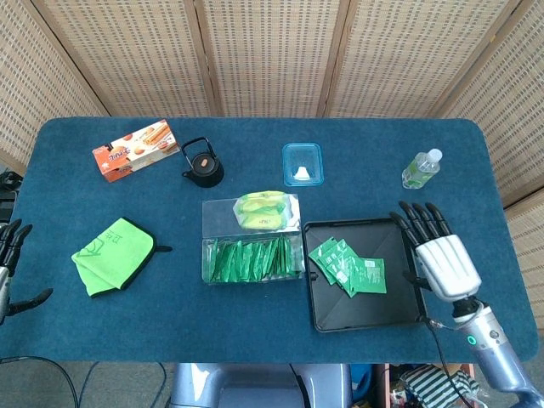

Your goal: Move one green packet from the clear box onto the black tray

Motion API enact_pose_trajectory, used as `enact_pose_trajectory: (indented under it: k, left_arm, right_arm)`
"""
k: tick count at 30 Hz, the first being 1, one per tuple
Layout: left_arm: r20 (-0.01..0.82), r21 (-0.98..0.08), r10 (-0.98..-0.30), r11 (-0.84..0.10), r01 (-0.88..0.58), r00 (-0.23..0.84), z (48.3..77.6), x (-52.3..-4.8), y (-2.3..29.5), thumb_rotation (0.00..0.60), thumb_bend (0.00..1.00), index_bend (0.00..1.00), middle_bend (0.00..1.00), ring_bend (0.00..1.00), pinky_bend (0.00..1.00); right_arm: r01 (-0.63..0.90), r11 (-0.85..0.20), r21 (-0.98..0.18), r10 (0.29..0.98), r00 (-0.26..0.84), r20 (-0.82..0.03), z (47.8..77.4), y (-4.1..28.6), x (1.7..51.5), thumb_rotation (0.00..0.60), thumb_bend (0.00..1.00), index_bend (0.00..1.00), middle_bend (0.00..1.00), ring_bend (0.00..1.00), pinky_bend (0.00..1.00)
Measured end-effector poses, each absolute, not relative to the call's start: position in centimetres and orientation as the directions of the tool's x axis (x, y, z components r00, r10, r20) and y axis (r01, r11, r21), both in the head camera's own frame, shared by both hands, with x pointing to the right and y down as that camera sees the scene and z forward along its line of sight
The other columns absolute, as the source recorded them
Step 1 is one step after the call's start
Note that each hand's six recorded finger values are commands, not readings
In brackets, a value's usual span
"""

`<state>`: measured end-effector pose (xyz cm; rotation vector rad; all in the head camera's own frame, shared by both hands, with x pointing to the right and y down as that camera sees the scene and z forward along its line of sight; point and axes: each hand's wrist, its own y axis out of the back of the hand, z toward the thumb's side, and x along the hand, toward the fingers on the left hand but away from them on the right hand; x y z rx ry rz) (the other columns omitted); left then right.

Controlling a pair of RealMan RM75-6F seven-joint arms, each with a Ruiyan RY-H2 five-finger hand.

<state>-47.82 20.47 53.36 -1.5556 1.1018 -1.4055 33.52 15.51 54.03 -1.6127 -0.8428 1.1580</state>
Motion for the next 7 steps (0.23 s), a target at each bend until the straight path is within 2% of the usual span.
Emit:
enact_pose_trajectory:
  k: [4, 7]
  left_arm:
    - [0.35, -0.931, -0.936, -0.351, -0.099, 0.028, 53.7, -47.7, 20.7, 0.6, 0.06, 0.0, 0.0, 0.0, 0.0]
    - [0.355, -0.931, -0.934, -0.356, -0.08, 0.028, 54.0, -47.6, 20.7, 0.6, 0.06, 0.0, 0.0, 0.0, 0.0]
  right_arm:
    - [0.065, -0.284, -0.957, 0.941, 0.212, -0.264, 53.6, 18.5, 36.2, 0.6, 0.0, 0.0, 0.0, 0.0, 0.0]
    - [0.034, -0.269, -0.963, 0.95, 0.172, -0.259, 54.3, 19.7, 37.4, 0.6, 0.0, 0.0, 0.0, 0.0, 0.0]
